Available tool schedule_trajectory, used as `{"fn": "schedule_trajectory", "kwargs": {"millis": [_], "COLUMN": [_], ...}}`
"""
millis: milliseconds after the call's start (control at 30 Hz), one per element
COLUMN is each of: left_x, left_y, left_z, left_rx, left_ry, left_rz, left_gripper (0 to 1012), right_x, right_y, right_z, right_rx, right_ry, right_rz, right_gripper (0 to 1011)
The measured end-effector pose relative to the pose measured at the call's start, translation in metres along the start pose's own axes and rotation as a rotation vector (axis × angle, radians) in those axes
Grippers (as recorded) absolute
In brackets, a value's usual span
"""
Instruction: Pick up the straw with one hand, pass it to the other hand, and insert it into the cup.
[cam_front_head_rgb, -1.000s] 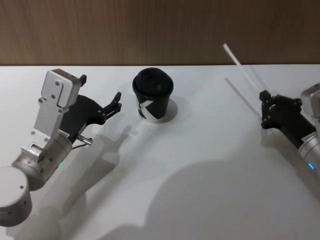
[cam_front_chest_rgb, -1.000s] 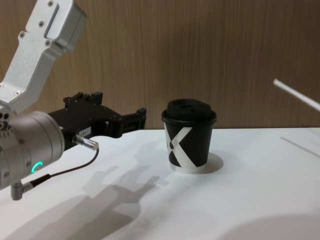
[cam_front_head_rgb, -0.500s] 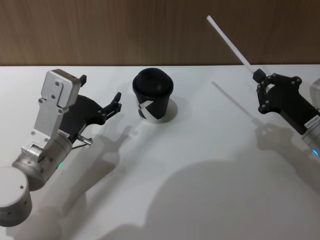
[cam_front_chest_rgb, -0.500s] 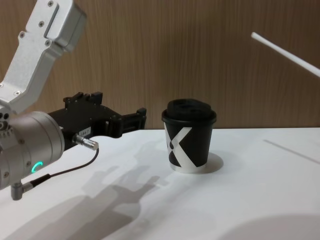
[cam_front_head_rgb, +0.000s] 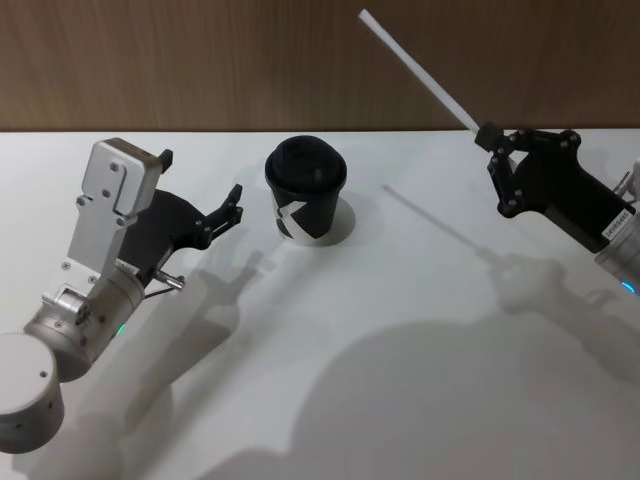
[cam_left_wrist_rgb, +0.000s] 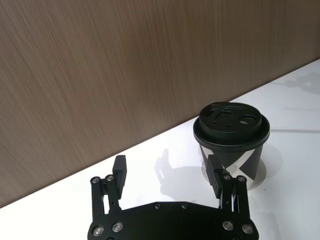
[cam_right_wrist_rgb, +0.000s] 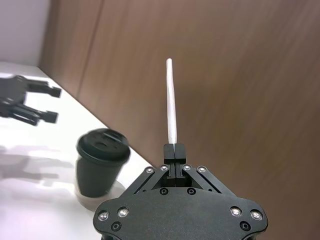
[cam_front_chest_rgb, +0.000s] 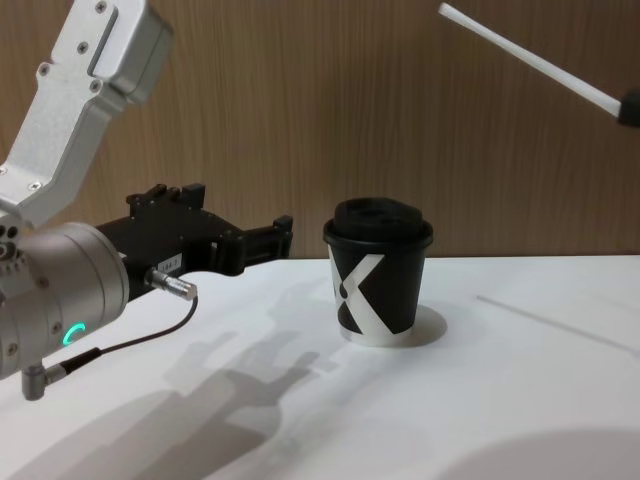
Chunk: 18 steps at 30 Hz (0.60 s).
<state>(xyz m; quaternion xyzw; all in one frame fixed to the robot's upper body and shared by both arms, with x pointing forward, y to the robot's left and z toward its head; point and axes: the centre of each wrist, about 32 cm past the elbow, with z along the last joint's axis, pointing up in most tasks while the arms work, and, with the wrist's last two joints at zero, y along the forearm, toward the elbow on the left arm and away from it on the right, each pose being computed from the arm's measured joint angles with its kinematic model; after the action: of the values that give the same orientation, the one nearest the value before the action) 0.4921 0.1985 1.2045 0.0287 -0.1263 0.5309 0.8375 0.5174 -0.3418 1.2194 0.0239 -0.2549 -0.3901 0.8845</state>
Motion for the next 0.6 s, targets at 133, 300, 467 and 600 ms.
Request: {"fn": "schedule_trajectory", "kwargs": {"millis": [133, 300, 467, 600], "left_x": [0.001, 0.0058, 0.0121, 0.0188], "left_y": [-0.0002, -0.0012, -0.0024, -0.0033], "left_z": [0.0009, 0.0053, 0.0126, 0.0209], "left_rx": [-0.001, -0.004, -0.017, -0.036], "left_ry": [0.009, 0.051, 0.111, 0.162], "left_rz": [-0.004, -0.029, -0.068, -0.101], "left_gripper": [1001, 1001, 1002, 1002], "right_x": [0.003, 0.005, 0.007, 0.008], "right_y": [0.004, 0.009, 0.012, 0.013], "right_z": [0.002, 0.004, 0.006, 0.007], "right_rx": [0.029, 0.058, 0.079, 0.087], "right_ry": [0.021, 0.043, 0.057, 0.062], "right_rz": [0.044, 0.089, 0.118, 0.13], "right_gripper": [5, 5, 5, 5]}}
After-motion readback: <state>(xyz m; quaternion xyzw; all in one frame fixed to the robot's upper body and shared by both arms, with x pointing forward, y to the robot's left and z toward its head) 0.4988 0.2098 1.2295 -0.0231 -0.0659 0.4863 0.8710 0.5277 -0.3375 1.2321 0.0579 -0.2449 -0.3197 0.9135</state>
